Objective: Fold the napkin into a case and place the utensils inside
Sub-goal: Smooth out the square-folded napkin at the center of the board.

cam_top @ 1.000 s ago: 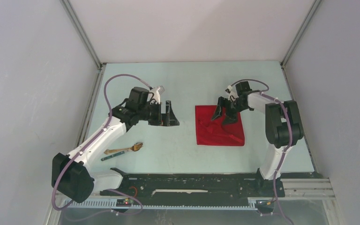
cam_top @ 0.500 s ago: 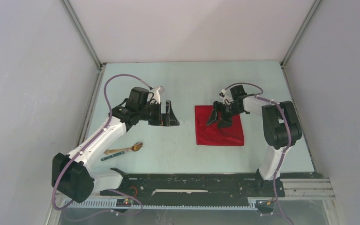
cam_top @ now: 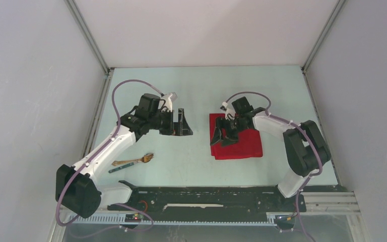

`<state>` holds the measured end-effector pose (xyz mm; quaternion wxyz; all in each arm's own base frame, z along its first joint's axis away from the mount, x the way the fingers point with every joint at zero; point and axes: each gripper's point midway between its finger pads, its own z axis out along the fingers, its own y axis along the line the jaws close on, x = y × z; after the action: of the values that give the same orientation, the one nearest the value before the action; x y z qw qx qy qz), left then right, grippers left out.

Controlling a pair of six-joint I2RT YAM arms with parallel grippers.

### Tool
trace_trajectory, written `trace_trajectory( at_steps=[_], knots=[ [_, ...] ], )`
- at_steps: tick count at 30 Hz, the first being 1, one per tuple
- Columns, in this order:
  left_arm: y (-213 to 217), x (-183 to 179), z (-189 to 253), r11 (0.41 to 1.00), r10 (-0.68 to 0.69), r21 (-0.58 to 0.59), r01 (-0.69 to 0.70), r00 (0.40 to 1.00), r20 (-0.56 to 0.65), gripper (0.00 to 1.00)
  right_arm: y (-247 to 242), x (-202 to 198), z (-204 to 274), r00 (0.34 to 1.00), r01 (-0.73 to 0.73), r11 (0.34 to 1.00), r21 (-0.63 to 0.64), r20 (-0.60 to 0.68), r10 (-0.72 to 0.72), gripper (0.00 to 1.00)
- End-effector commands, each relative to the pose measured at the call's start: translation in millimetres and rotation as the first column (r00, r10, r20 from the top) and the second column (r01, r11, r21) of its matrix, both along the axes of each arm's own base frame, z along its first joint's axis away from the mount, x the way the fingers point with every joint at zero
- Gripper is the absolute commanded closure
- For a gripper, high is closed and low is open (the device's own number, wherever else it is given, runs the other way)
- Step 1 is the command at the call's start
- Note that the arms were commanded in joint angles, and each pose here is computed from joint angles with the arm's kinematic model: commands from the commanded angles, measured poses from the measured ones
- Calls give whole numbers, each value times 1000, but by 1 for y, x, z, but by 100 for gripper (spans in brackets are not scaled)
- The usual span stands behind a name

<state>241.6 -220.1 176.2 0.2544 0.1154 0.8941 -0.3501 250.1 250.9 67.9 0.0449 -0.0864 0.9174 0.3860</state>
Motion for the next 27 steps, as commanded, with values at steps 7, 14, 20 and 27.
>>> trace_trajectory(
  at_steps=[7, 14, 20, 27],
  knots=[
    [-24, -6, -9, 997, -27, -76, 21, 996, -82, 3, -42, 6, 24, 972, 191, 978, -79, 155, -178, 24],
    [-91, -14, -17, 958, -15, -281, -55, 970, -243, 19, -52, 0, 12, 947, 274, 921, -277, 243, -209, 36],
    [-79, -7, -11, 955, 66, -270, -120, 978, -200, 19, -45, -16, -13, 956, 257, 795, -550, 265, -126, 47],
    [-47, -21, -16, 968, 138, -189, -163, 980, -140, 19, -7, -34, -22, 971, 154, 794, -588, 241, -10, 51]
  ],
)
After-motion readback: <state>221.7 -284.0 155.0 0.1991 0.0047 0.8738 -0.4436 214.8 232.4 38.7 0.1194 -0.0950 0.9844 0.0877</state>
